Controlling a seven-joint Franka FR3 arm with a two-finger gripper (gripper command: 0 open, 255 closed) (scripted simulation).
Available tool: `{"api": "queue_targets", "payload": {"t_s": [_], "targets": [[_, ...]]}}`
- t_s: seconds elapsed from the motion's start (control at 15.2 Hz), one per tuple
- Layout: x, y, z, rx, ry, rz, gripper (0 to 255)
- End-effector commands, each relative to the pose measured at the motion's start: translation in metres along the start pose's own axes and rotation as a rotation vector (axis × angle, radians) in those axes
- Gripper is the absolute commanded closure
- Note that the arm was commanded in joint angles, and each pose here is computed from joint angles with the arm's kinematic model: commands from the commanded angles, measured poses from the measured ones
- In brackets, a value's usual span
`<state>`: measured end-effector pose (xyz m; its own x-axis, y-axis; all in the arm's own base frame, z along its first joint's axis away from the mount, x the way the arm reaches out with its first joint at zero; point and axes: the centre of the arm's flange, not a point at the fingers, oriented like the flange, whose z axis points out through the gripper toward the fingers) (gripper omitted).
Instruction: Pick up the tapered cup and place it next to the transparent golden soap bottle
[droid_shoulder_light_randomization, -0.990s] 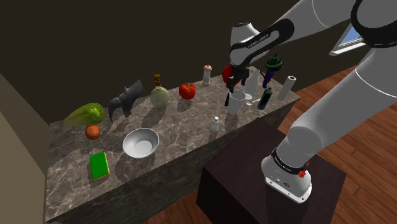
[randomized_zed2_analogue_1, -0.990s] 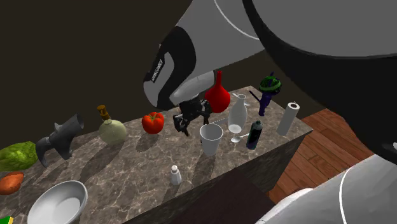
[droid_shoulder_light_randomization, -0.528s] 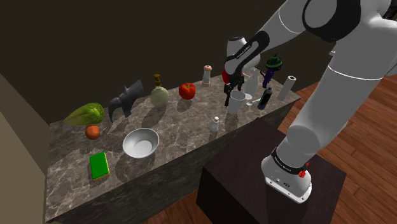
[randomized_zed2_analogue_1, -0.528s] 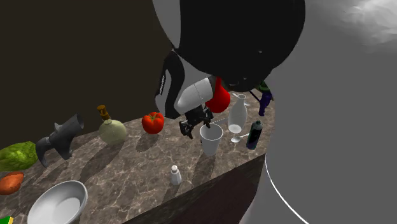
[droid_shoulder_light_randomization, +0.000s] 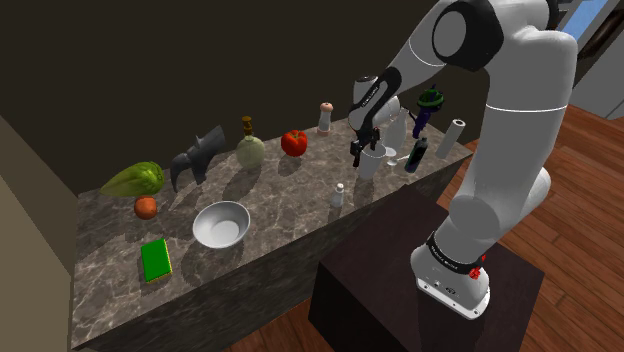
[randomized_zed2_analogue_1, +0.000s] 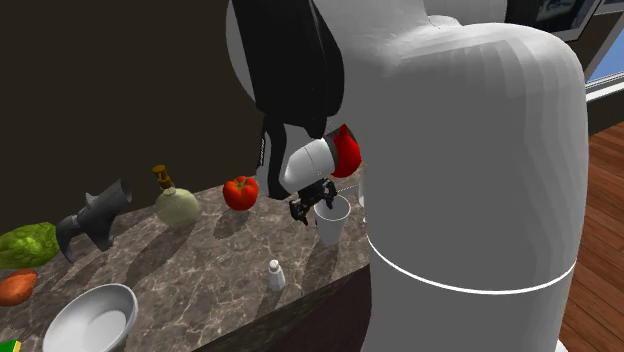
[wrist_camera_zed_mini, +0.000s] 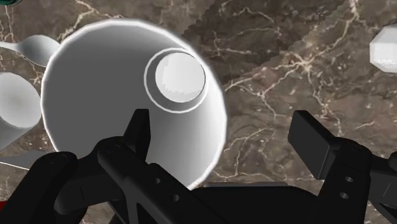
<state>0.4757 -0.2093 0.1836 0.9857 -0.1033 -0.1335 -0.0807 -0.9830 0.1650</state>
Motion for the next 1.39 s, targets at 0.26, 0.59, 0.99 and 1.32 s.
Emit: {"api": "queue_targets", "payload": {"t_s": [0.26, 0.59, 0.99, 1.32], "targets": [[0.000, -0.001, 0.024, 0.000, 0.001, 0.000, 0], [0.000, -0.001, 0.024, 0.000, 0.001, 0.000, 0], [0.000, -0.001, 0.024, 0.000, 0.001, 0.000, 255], [0.000, -0.001, 0.024, 0.000, 0.001, 0.000, 255]]}}
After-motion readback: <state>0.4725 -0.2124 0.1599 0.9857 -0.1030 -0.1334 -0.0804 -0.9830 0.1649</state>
